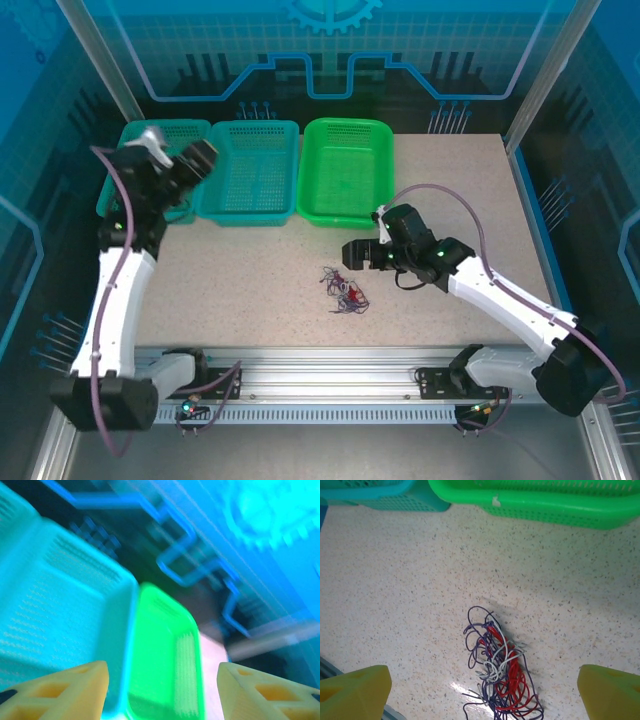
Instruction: Untangle the cables
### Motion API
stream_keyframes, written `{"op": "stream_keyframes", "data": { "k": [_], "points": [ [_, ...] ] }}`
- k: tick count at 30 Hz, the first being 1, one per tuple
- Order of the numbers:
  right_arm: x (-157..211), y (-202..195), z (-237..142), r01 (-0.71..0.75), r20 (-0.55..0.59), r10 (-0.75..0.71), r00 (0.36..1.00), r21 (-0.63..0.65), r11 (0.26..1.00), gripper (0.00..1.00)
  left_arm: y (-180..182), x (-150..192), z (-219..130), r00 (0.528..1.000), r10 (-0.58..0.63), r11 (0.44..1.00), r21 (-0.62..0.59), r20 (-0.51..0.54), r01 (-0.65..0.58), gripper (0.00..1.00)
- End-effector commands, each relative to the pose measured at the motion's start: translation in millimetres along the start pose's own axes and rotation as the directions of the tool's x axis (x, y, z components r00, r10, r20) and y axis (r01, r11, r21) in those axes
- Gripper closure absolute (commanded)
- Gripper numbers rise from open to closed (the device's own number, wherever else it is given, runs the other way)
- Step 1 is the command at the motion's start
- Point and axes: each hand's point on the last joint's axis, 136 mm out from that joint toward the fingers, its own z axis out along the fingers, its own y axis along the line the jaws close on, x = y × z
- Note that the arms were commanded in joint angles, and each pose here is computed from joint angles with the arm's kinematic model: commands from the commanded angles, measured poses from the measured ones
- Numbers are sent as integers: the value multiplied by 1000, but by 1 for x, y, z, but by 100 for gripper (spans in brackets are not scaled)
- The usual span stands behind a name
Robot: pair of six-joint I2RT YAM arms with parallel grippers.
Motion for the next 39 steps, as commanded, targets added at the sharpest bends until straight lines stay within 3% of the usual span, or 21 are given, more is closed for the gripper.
{"op": "stream_keyframes", "data": {
  "k": [1, 6, 9, 13, 15, 19, 22, 25, 27, 28, 30, 33, 36, 39],
  "points": [
    [12, -7, 13, 3, -56, -3, 998, 1, 1000, 4, -12, 81, -2, 975, -38, 997, 54, -218, 51, 41],
    [31, -21, 35, -7, -133, 14, 991, 54, 999, 5, -14, 186, -2, 902, 44, 996, 90, -430, -6, 44],
    [55, -32, 53, -34, -211, 53, 976, 93, 995, 6, -15, 223, 5, 872, 111, 986, 161, -477, -38, 43],
    [85, -44, 70, -135, -281, 177, 943, 165, 977, 4, -28, 242, 10, 834, 320, 924, 343, -450, -170, 40],
    [97, -42, 77, -167, -301, 216, 929, 180, 969, 2, -34, 244, 7, 793, 458, 856, 439, -402, -271, 33],
    [109, -34, 92, -134, -335, 190, 923, 184, 974, 3, -52, 242, -7, 728, 614, 729, 573, -306, -375, 28],
    [113, -41, 101, -101, -345, 169, 923, 206, 973, 19, -62, 239, -18, 691, 679, 655, 629, -248, -418, 24],
    [115, -45, 105, 4, -383, 80, 920, 215, 977, 53, -64, 237, -29, 633, 747, 584, 654, -203, -481, 19],
    [114, -42, 106, 87, -408, -10, 913, 172, 981, 77, -61, 237, -38, 563, 810, 509, 674, -165, -535, 16],
    [112, -39, 104, 127, -409, -60, 911, 139, 982, 83, -60, 238, -43, 530, 835, 474, 683, -148, -556, 16],
    [103, -27, 95, 219, -393, -182, 901, 52, 974, 91, -56, 240, -53, 443, 891, 374, 706, -95, -601, 14],
    [84, -8, 75, 379, -340, -378, 861, -66, 923, 99, -48, 241, -56, 356, 934, 272, 703, -30, -657, 11],
    [70, 7, 55, 515, -289, -536, 793, -150, 844, 100, -44, 246, -52, 303, 953, 229, 715, -25, -661, 11],
    [62, 16, 40, 613, -254, -645, 721, -200, 764, 100, -49, 257, -52, 286, 958, 189, 772, -10, -606, 9]
  ]
}}
